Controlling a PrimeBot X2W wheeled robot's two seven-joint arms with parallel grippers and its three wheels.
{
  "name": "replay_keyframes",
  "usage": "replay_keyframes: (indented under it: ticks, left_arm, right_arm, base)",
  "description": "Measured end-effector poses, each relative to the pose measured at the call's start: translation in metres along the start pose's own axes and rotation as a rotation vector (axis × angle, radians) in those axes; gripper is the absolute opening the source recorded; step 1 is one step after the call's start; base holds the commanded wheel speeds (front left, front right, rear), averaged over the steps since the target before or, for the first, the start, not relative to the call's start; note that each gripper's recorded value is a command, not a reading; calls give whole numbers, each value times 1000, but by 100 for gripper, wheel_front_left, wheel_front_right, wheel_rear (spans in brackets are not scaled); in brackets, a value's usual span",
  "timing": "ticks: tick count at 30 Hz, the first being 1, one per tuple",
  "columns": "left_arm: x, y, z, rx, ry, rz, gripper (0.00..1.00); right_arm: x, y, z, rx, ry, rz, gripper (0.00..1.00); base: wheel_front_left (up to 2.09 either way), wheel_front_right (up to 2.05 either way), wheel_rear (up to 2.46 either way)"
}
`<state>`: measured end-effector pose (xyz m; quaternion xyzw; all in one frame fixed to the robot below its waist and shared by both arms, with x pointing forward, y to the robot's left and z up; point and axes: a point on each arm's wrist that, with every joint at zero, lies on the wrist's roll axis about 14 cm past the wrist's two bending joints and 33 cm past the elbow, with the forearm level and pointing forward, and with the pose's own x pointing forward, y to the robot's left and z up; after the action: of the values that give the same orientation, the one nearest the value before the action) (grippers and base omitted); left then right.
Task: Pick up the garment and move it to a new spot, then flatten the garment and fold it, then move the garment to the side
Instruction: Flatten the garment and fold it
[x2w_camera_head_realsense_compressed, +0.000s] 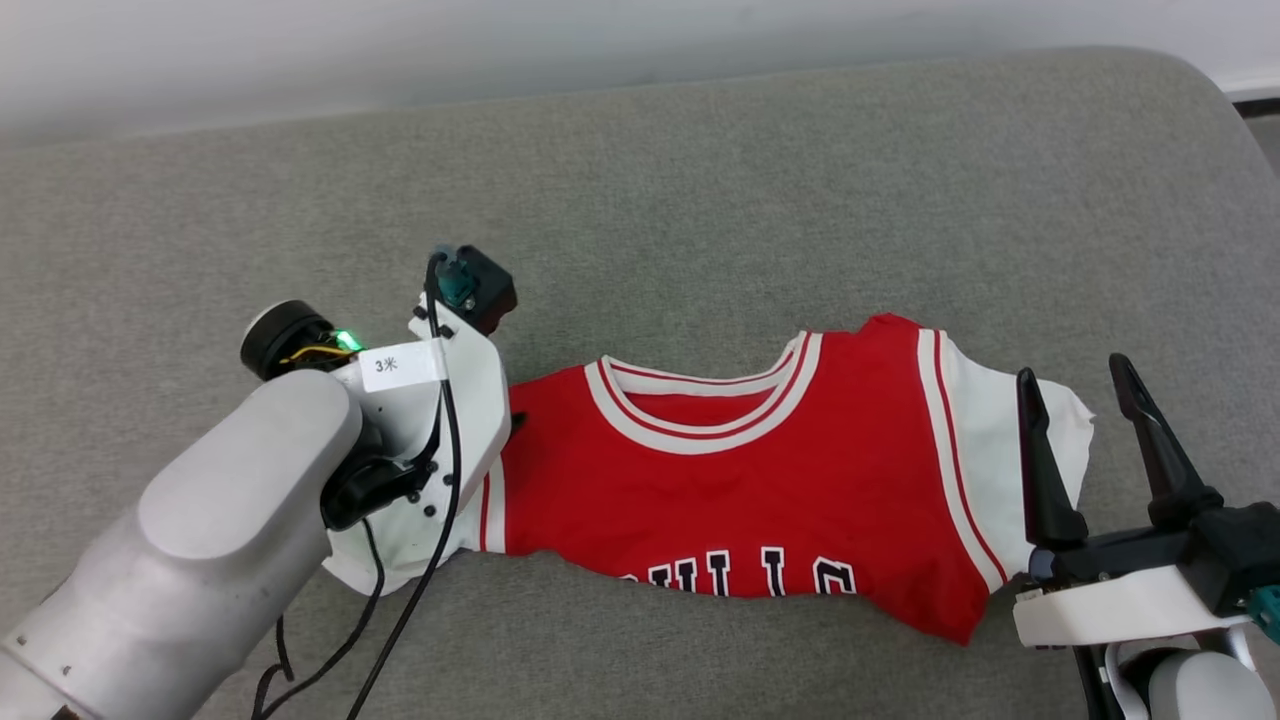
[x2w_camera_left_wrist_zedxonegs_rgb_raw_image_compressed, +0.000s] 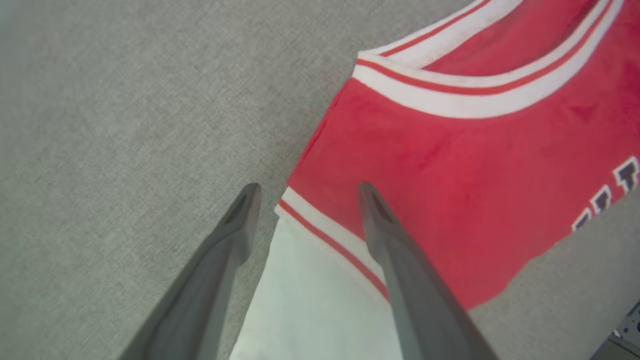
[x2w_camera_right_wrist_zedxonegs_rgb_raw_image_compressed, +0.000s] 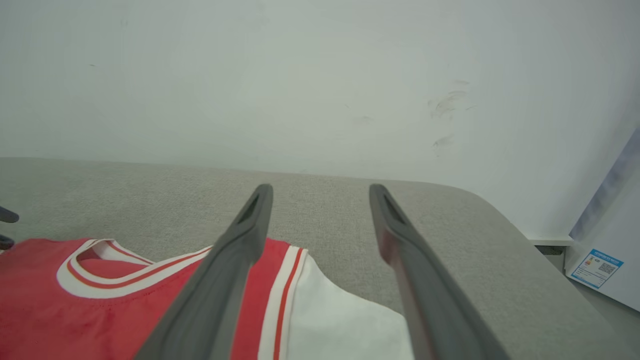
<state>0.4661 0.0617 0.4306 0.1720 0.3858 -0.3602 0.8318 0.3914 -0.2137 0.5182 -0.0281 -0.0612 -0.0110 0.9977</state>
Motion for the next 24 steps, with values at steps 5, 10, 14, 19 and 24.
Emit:
replay_keyframes:
  ticks: [5, 10, 14, 19, 24]
  left_arm:
    - [22, 1, -31, -2, 117, -23, 100]
    - [34, -2, -50, -2, 185, -51, 100]
    - [35, -2, -51, 35, 173, -51, 4]
    - [26, -3, -34, 71, 54, -38, 0]
    - [-3, 17, 8, 126, -130, 36, 0]
  right_arm:
    - [2, -5, -4, -9, 12, -13, 100]
    - [2, -8, -10, -14, 29, -22, 100]
    - [3, -9, -9, -19, 26, -25, 100]
    - [4, -6, -3, -20, 6, -14, 100]
    - [2, -2, 4, -12, -11, -5, 100]
  base:
    - [0, 0, 0]
    - [0, 0, 0]
    - [0, 0, 0]
    - [0, 0, 0]
    - [0, 0, 0]
